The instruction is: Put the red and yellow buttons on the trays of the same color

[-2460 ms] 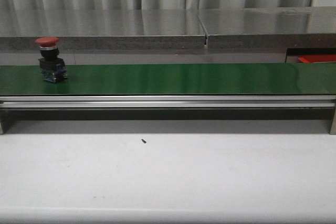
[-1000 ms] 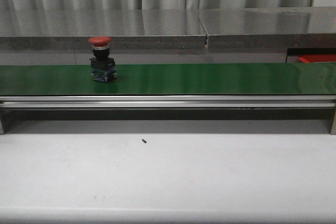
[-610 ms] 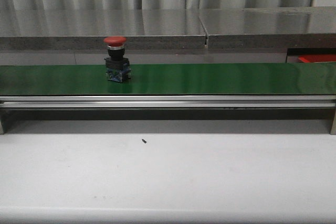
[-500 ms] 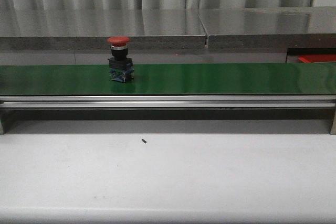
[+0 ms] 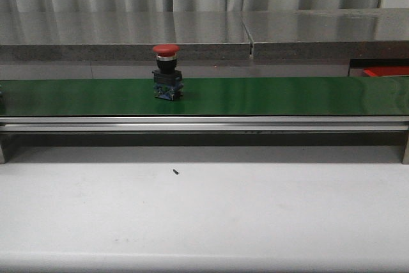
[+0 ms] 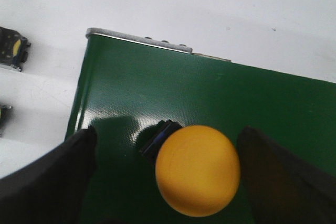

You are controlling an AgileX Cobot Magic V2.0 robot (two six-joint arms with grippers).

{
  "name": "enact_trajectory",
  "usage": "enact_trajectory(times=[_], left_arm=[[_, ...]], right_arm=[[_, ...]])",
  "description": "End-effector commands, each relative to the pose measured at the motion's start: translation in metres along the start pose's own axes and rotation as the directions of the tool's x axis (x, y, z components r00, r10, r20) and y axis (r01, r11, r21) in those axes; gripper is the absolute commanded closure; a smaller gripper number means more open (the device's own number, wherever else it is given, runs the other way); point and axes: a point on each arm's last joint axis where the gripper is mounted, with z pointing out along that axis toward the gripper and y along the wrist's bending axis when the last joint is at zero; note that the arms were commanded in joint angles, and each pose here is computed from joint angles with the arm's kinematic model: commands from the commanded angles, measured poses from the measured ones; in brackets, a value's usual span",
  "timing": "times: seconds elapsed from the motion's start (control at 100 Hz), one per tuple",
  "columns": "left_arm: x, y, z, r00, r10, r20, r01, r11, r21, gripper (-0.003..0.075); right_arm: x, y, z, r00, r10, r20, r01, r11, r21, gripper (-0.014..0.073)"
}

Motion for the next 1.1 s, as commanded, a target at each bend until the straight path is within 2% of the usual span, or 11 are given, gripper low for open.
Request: enact_trajectory(times=[0.0,0.15,0.31,0.5,0.64,0.84,0.96,1.09], left_arm=[[-0.016,-0.019,-0.033,0.990,0.036,0.138,-0.041,0.999,0.031,0.0143],[-0.021,-0.038,-0.057,0.969,0.087,0.231,-0.099,0.994,0.041,0.0143],[-0.023,-0.064,-0.098,0.924,0.145,0.355,-0.175,0.983,0.053,0.0143],[-0.008,-0.087,-0.145,0.874,0.193,0.446,-0.245,0.968,0.062,0.0143],[0.017,-0.089,-0.167,0.837,0.195,0.511,-0.257,0.965,0.053,0.0144],[0.073,-0.075,-0.192,0.784,0.173,0.596,-0.237,0.971,0.029,0.0144],[0.108,-0.068,-0.202,0.768,0.169,0.618,-0.233,0.972,0.024,0.0153],[0.143,-0.061,-0.210,0.756,0.158,0.635,-0.229,0.973,0.030,0.0199]], right_arm=[[-0.013,-0.001,-0.006,0.996,0.001,0.091,-0.002,1.000,0.013,0.0712],[-0.013,-0.001,-0.006,0.996,0.001,0.091,-0.002,1.000,0.013,0.0712],[-0.013,-0.001,-0.006,0.996,0.001,0.091,-0.002,1.000,0.013,0.0712],[-0.013,-0.001,-0.006,0.996,0.001,0.091,-0.002,1.000,0.013,0.0712],[-0.013,-0.001,-0.006,0.996,0.001,0.091,-0.002,1.000,0.013,0.0712],[-0.013,-0.001,-0.006,0.996,0.001,0.091,-0.002,1.000,0.013,0.0712],[-0.013,-0.001,-0.006,0.996,0.001,0.091,-0.002,1.000,0.013,0.0712],[-0.013,-0.001,-0.006,0.996,0.001,0.091,-0.002,1.000,0.013,0.0712]])
